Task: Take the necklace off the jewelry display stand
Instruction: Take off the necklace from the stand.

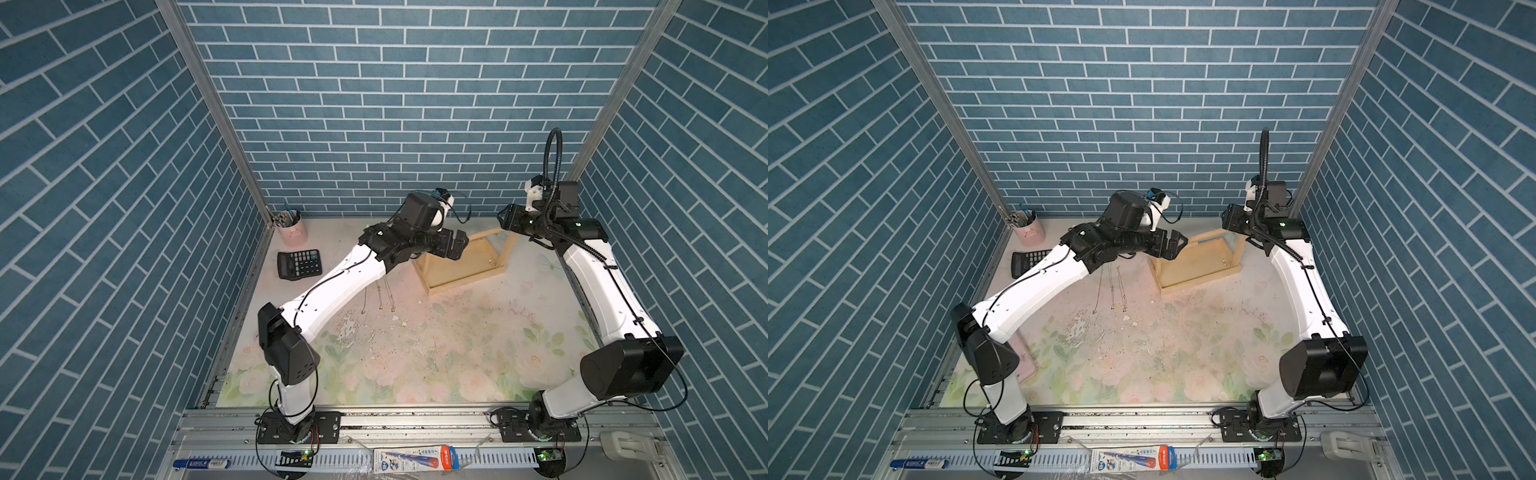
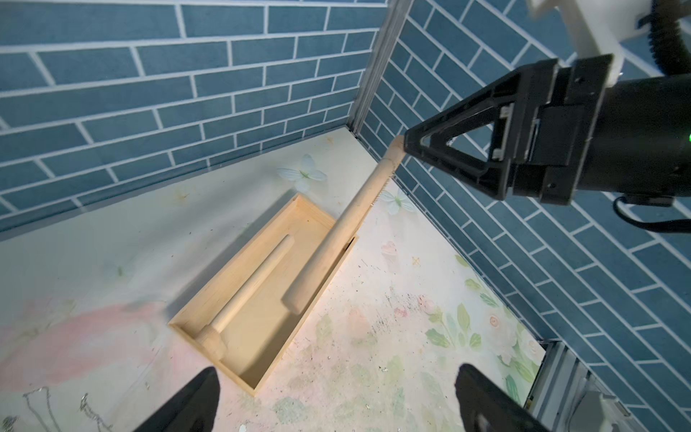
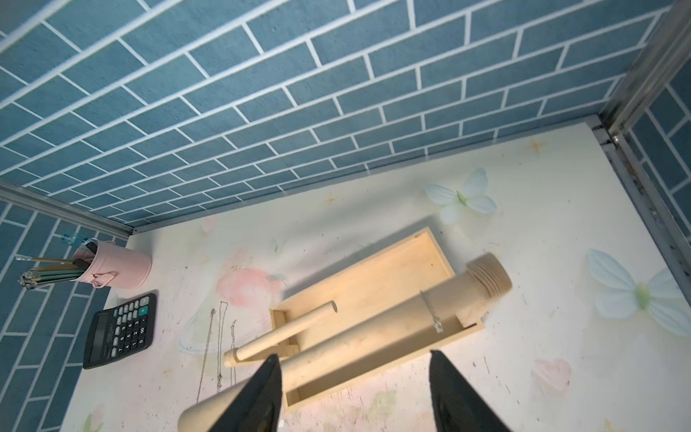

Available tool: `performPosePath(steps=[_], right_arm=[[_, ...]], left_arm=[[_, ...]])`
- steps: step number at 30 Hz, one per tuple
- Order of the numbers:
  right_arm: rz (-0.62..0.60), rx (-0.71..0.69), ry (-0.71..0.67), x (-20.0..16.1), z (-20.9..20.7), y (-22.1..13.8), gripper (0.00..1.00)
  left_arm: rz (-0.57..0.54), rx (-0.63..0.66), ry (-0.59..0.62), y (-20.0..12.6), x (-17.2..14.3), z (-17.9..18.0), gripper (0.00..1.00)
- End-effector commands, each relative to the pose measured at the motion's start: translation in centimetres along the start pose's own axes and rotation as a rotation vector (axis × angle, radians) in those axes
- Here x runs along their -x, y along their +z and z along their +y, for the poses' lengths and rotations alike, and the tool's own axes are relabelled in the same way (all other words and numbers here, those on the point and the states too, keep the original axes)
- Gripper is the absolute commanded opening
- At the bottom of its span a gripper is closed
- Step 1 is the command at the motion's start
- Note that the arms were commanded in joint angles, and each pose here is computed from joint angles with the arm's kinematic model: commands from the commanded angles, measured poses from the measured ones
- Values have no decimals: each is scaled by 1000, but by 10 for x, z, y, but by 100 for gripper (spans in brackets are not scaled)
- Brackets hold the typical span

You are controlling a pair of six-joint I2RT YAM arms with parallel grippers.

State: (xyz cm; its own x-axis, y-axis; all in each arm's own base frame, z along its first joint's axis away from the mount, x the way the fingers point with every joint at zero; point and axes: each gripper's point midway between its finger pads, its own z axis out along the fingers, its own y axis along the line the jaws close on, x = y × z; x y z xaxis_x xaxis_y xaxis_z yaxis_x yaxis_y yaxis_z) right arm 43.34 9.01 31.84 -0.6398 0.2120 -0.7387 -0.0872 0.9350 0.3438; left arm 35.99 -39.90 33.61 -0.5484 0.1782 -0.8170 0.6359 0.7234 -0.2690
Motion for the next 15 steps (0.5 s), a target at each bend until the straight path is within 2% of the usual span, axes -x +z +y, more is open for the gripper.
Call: performPosePath(steps=[1, 10, 15], right_arm=[[-35, 27, 34, 1, -3, -18, 62], [-87, 104, 153, -18, -37, -12, 57], [-98, 109, 153, -30, -47, 1, 54]], left_arm=[[7, 54, 95, 0, 3, -9, 99], [-3, 80, 160, 15, 11, -19, 99], [-5, 170, 221, 22, 14, -13, 99]])
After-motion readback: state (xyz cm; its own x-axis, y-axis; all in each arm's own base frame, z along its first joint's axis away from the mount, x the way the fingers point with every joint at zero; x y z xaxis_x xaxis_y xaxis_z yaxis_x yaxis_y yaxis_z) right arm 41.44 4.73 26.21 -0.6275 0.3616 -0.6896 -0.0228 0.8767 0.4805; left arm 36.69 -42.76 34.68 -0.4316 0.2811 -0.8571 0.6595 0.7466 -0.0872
